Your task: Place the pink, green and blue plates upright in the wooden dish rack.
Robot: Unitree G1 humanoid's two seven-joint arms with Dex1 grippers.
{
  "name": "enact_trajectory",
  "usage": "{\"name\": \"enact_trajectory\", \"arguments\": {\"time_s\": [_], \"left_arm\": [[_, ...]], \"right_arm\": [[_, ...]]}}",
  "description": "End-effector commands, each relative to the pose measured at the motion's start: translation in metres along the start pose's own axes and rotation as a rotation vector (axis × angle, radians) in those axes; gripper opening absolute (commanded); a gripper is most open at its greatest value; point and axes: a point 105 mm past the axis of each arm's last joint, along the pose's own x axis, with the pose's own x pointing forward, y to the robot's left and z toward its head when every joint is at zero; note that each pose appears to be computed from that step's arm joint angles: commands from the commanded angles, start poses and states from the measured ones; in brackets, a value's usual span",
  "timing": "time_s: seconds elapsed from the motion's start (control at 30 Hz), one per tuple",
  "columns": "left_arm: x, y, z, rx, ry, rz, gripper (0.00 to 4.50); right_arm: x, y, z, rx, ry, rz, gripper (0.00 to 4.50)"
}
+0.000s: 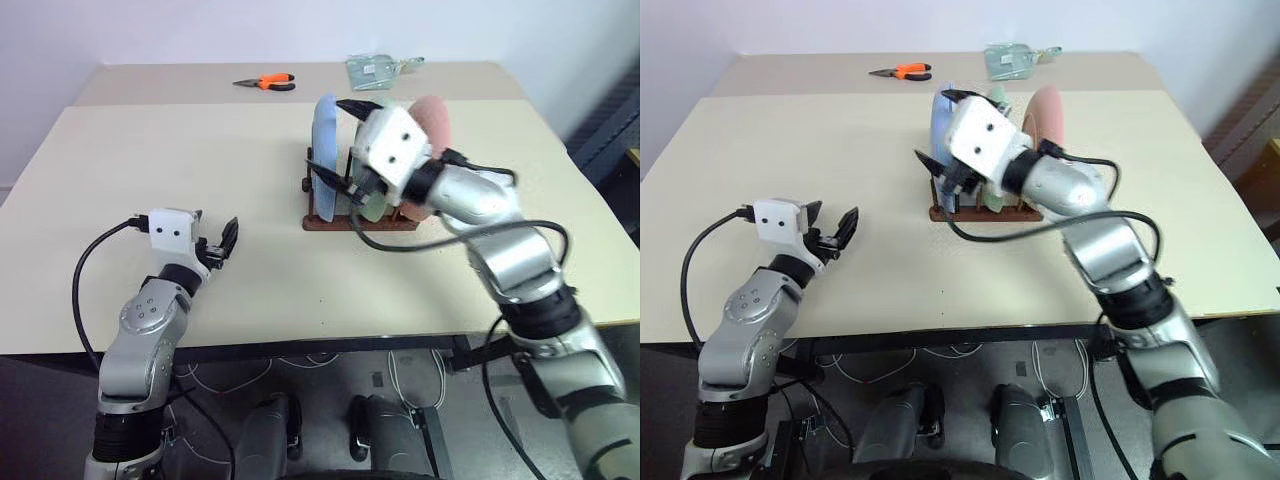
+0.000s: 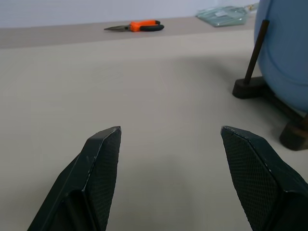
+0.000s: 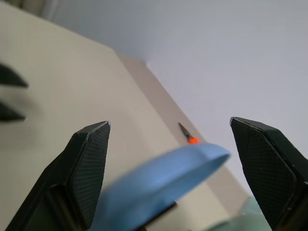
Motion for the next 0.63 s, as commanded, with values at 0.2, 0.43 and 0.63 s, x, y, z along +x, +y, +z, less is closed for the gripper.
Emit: {"name": "enact_trajectory", "arguments": {"time_s": [0.2,0.43,0.63], "left_arm": [[-0.003,0.009,-0.009,0.137,0.04,-0.072,3.4],[-0.01,0.014,-0.016,0.175,0.078,-0.11,3.4],[-0.014,0.009,-0.022,0.184,0.101,-0.113,3.4]], "right_arm": [[-0.14,-0.051,-0.063,0.476,0.21,-0.192,4.06],[-0.175,-0.024,-0.113,0.581,0.362,-0.199,4.06],[-0.169,-0.021,-0.131,0.559,0.384,-0.198,4.06]]}}
